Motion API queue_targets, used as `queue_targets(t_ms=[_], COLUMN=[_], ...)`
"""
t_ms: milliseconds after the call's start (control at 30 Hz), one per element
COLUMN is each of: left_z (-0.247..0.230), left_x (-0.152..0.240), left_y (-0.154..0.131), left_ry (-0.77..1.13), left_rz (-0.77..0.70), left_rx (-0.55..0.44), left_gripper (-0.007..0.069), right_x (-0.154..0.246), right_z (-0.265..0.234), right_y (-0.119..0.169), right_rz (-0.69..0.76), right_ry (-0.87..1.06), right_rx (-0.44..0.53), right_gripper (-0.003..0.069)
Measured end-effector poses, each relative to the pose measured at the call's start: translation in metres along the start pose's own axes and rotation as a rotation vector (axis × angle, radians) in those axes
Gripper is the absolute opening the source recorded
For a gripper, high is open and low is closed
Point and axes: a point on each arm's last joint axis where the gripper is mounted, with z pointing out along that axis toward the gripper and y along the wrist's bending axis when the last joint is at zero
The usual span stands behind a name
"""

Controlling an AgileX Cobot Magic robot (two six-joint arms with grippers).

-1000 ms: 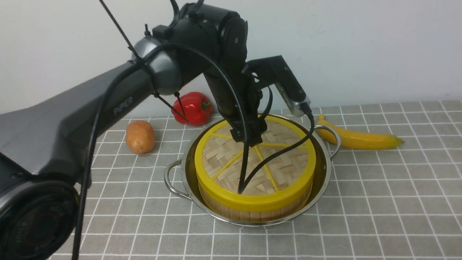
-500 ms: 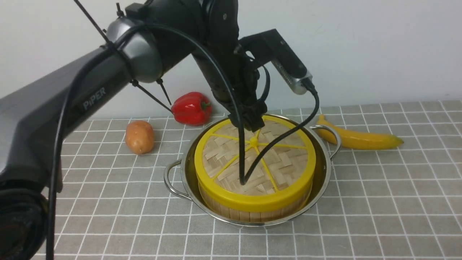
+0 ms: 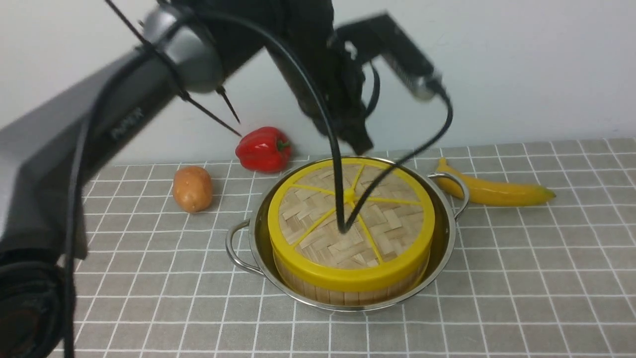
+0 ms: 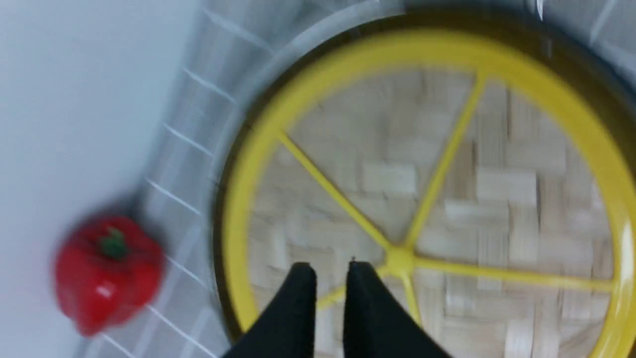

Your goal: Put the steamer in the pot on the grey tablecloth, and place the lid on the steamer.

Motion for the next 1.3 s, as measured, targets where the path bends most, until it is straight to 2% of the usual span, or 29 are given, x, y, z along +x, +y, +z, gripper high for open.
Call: queue_targets(t_ms=[133,200,367,1300], left_z=[-0.022,-0.023,0.0,0.005], left_x=[-0.01,-0.013,-0.002,0.0], left_y=[0.001,-0.004,-0.012,-0.012], left_ry=[-0.089,-0.118,-0.043,-0.017], left_rz=[-0.021,-0.046,-0.059,-0.071], left_rx=[0.007,0.053,0.114,0.11], left_gripper=[0.0023,0.0018,0.0018,0.0033], right_x=[0.0,0.0,0.0,0.0], right_z=[0.0,0.0,0.0,0.0], right_y=[0.0,0.0,0.0,0.0], right_rz=[0.0,0.0,0.0,0.0], right_ry=[0.0,0.0,0.0,0.0], right_rx=[0.0,0.0,0.0,0.0], right_gripper=[0.0243,0.0243,0.0243,0.0243])
